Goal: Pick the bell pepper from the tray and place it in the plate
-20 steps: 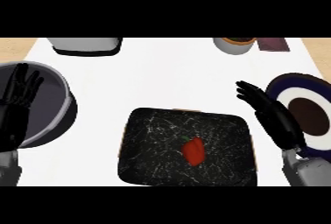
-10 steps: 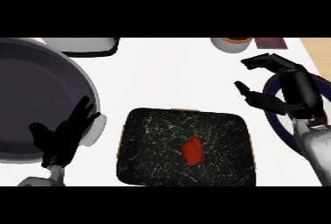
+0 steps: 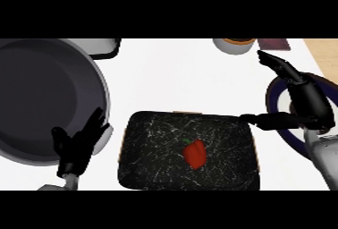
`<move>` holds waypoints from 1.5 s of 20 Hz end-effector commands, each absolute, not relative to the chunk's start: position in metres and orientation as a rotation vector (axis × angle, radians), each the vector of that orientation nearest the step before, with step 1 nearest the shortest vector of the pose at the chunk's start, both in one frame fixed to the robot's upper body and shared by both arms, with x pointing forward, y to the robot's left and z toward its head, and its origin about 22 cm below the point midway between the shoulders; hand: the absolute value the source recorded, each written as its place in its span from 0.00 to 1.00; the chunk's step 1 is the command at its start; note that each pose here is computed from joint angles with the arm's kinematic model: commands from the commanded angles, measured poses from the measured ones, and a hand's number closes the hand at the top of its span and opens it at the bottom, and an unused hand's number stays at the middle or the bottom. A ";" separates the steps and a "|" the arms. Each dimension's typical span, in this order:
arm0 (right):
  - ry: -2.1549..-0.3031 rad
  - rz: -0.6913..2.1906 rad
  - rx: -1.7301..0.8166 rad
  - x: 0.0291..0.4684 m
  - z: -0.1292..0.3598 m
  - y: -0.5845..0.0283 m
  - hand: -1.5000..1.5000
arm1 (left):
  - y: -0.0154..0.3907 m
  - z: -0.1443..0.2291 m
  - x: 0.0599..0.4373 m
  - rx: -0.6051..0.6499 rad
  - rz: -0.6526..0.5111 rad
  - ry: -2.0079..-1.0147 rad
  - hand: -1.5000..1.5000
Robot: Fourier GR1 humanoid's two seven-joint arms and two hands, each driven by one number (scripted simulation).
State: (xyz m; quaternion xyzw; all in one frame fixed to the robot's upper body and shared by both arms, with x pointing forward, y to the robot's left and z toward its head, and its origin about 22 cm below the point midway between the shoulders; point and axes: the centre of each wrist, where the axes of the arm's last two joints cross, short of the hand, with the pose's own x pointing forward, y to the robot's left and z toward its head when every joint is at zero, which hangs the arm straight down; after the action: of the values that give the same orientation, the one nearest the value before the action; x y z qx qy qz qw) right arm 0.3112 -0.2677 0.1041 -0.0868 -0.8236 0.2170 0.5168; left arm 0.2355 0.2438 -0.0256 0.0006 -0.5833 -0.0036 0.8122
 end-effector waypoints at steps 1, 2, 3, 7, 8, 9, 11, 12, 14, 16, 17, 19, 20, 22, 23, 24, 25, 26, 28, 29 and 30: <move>-1.846 0.793 -0.297 0.309 0.121 -0.267 0.00 | 0.238 -0.028 0.233 0.010 -0.004 -1.188 0.50; -1.782 0.880 -0.257 0.296 0.118 -0.265 0.00 | 0.241 -0.028 0.240 0.022 0.002 -1.175 0.50; -1.740 0.952 -0.293 0.308 0.139 -0.267 0.00 | 0.231 -0.022 0.235 -0.012 -0.004 -1.187 0.50; -1.619 1.139 -0.311 0.296 0.144 -0.233 0.00 | 0.232 -0.026 0.242 -0.003 -0.005 -1.185 0.50; -1.595 1.143 -0.322 0.286 0.144 -0.238 0.00 | 0.258 -0.028 0.226 0.021 -0.025 -1.182 0.50; -1.607 1.154 -0.315 0.274 0.133 -0.215 0.00 | 0.236 -0.036 0.235 0.014 -0.004 -1.169 0.50; -1.545 1.196 -0.377 0.275 0.160 -0.207 0.00 | 0.253 -0.025 0.234 0.021 0.013 -1.200 0.50; -1.522 1.201 -0.387 0.272 0.141 -0.197 0.00 | 0.230 -0.030 0.232 0.021 -0.002 -1.185 0.50; -1.496 1.227 -0.410 0.266 0.149 -0.172 0.00 | 0.257 -0.027 0.225 0.008 -0.017 -1.180 0.50; -1.491 1.221 -0.390 0.267 0.149 -0.166 0.00 | 0.249 -0.029 0.234 -0.007 -0.008 -1.196 0.50; -1.454 1.266 -0.395 0.255 0.138 -0.172 0.00 | 0.235 -0.033 0.221 0.010 -0.001 -1.198 0.50; -1.477 1.240 -0.417 0.254 0.122 -0.151 0.00 | 0.223 -0.028 0.241 -0.002 0.002 -1.198 0.50; -1.454 1.262 -0.455 0.250 0.122 -0.140 0.00 | 0.244 -0.038 0.225 0.014 -0.014 -1.169 0.50; -1.423 1.269 -0.458 0.241 0.113 -0.147 0.00 | 0.240 -0.031 0.240 0.008 -0.006 -1.183 0.50; -1.379 1.281 -0.465 0.261 0.115 -0.152 0.00 | 0.240 -0.025 0.235 0.007 -0.002 -1.194 0.50; -1.364 1.278 -0.447 0.256 0.117 -0.133 0.00 | 0.248 -0.036 0.241 0.013 -0.019 -1.194 0.50; -1.355 1.292 -0.428 0.242 0.111 -0.135 0.00 | 0.239 -0.033 0.231 0.016 -0.005 -1.184 0.50; -1.334 1.293 -0.396 0.252 0.100 -0.140 0.00 | 0.252 -0.024 0.236 0.019 -0.007 -1.189 0.50; -1.322 1.301 -0.388 0.255 0.091 -0.130 0.00 | 0.247 -0.038 0.207 -0.002 -0.026 -1.175 0.50; -1.314 1.303 -0.397 0.247 0.088 -0.135 0.00 | 0.252 -0.055 0.233 -0.011 0.007 -1.191 0.50; -1.338 1.302 -0.366 0.233 0.088 -0.116 0.00 | 0.225 -0.035 0.248 -0.012 -0.006 -1.186 0.50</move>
State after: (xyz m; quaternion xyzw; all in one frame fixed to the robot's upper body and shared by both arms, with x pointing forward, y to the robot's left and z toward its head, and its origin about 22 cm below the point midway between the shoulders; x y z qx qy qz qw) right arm 0.2499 -0.1349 0.0984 -0.1710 -0.5769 0.5516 0.5777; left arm 0.2355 0.2396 -0.0301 -0.0042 -0.5727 -0.0056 0.8197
